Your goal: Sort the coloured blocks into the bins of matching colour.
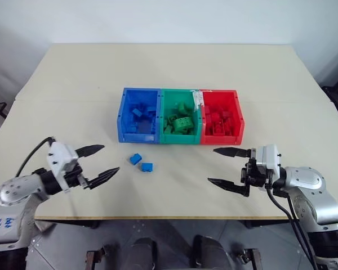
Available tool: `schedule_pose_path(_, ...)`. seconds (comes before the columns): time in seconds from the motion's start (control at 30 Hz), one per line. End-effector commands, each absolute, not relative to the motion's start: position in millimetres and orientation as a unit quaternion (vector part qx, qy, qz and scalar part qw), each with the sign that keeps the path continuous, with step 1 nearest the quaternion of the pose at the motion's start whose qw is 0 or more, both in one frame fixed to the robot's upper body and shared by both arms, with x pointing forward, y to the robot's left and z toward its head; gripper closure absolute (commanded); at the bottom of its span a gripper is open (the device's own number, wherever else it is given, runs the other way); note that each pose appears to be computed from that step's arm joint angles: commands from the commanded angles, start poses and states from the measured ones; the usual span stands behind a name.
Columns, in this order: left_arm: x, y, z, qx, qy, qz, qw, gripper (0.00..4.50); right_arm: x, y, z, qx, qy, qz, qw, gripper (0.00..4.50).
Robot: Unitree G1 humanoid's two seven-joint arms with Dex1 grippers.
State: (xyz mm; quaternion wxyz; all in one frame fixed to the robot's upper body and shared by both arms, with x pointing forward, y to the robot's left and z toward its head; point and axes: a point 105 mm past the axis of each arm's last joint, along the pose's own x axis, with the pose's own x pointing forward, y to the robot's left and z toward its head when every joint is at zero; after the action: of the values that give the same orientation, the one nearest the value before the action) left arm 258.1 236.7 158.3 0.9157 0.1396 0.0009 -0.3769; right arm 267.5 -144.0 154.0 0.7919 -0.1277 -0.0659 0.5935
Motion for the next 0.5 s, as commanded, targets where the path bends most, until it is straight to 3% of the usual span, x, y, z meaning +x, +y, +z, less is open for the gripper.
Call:
schedule_pose_path(0.03,248.8,258.5,162.4,0.162,-0.003,-0.338,0.927,0.01,266.2,-144.3,153.9,-0.149,-0.061,0.612,0.774,0.00)
schedule_pose_path(0.27,249.7,211.2,161.3,0.188,0.012,-0.438,0.879,0.01,270.1,-154.7,154.7,-0.163,-0.052,0.598,0.783,0.00)
schedule_pose_path(0.5,287.0,155.6,136.6,0.292,0.060,-0.534,0.792,0.01,265.9,-168.8,147.8,-0.170,-0.029,0.577,0.799,0.00)
